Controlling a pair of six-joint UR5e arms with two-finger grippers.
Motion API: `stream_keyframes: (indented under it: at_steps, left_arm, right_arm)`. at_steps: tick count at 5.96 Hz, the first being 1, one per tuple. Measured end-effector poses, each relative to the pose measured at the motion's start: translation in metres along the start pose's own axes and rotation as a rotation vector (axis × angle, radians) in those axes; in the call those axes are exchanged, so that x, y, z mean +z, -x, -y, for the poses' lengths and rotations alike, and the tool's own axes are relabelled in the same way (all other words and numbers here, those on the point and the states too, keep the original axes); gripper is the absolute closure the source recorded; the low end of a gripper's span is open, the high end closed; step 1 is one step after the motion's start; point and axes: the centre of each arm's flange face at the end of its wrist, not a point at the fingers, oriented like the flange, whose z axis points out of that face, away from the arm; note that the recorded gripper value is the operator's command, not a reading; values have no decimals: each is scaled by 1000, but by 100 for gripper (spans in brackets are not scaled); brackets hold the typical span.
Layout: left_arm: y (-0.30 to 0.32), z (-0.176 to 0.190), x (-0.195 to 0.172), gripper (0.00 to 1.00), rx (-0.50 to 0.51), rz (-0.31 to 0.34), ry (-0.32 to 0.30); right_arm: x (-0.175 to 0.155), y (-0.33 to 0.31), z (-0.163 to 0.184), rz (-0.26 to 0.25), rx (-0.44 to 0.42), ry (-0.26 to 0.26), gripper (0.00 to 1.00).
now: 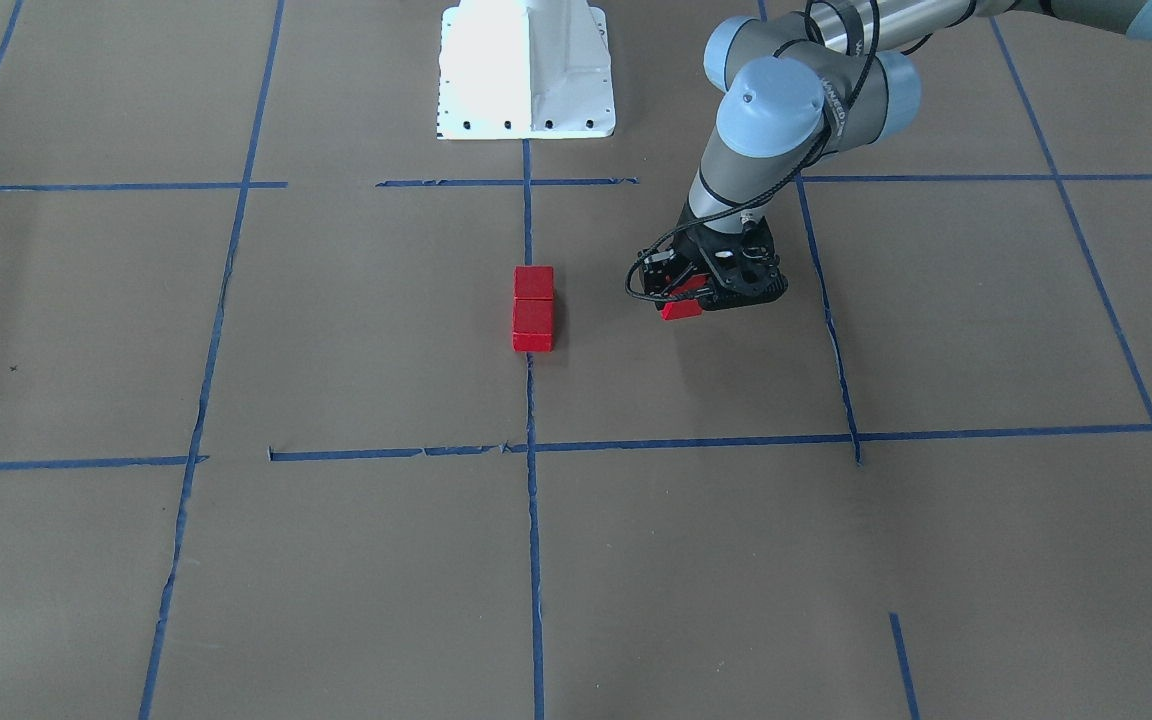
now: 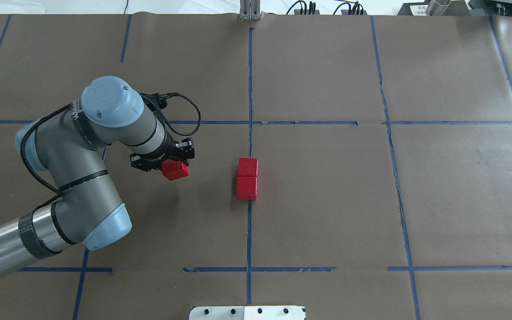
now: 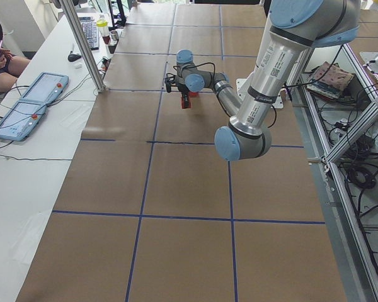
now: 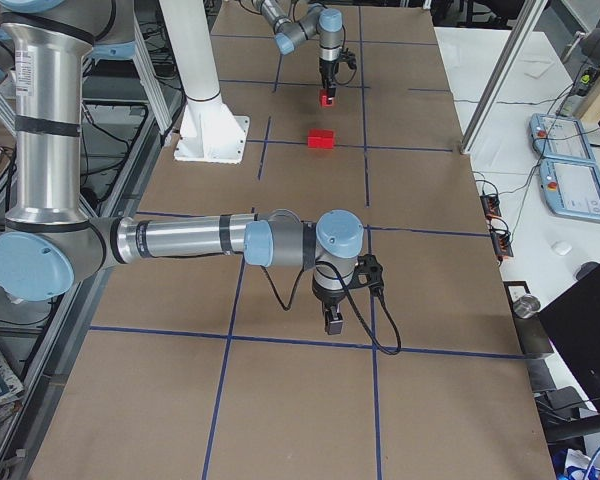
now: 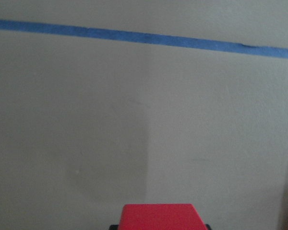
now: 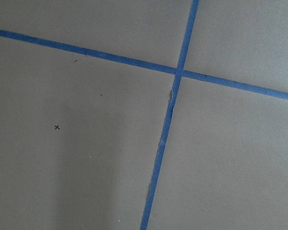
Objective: Form red blocks into L shape at center
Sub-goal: 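Grasp the last red cube with the left gripper and lift it, then place the cube beside the farther stacked cube, toward the left arm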
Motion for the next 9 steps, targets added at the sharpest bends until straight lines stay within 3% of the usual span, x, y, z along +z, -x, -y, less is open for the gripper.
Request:
stream_keyframes:
  at_steps: [3,5,7,9]
  left_arm:
    - [-20,-10,2,77,-765,-13,-7]
    - [-64,-19,26,77,-1084,-24,-56]
    - [-105,-21,51,77,-1186,-13,-100]
    - [-111,-34,63,77,-1186,3,-101]
  right_arm:
    - [1,0,0,0,0,0,0]
    - [0,0,0,-1,0,0,0]
    - [0,0,0,-2,-1,-1,0]
    - [0,0,0,-1,0,0,0]
